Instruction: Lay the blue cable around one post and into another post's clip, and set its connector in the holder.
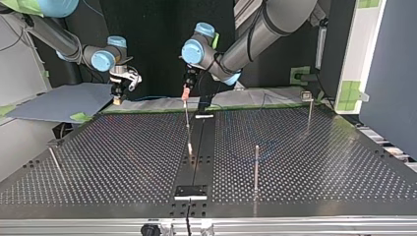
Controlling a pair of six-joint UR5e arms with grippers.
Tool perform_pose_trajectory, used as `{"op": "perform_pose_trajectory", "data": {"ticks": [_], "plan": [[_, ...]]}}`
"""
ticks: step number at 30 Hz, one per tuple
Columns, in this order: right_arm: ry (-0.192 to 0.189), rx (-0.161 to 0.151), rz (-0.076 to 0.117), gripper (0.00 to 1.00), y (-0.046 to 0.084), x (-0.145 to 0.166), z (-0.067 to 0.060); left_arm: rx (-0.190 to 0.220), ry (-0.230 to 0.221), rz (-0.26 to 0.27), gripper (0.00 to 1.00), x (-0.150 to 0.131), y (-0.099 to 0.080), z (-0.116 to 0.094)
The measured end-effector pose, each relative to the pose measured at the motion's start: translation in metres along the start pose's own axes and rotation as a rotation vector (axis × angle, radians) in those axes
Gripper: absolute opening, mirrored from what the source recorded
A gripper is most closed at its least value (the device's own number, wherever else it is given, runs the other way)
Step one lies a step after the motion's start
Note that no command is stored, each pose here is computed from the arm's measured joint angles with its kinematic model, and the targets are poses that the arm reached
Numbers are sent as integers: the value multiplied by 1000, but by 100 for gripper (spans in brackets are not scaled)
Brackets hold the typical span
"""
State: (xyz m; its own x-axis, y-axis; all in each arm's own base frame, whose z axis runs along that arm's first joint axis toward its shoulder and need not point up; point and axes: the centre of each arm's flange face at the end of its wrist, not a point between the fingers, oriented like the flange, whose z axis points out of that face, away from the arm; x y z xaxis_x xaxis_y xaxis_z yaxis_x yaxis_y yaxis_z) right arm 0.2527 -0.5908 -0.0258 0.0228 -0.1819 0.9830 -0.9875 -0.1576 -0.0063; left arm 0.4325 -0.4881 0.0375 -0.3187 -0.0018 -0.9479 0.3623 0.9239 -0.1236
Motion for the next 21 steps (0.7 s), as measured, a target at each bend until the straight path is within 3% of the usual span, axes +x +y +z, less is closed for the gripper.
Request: {"op": "perform_pose_trajectory", "data": {"ticks": [21], "plan": [[0, 0, 0, 0, 0, 0, 0, -4, 12, -18, 100, 1, 1, -1]]}}
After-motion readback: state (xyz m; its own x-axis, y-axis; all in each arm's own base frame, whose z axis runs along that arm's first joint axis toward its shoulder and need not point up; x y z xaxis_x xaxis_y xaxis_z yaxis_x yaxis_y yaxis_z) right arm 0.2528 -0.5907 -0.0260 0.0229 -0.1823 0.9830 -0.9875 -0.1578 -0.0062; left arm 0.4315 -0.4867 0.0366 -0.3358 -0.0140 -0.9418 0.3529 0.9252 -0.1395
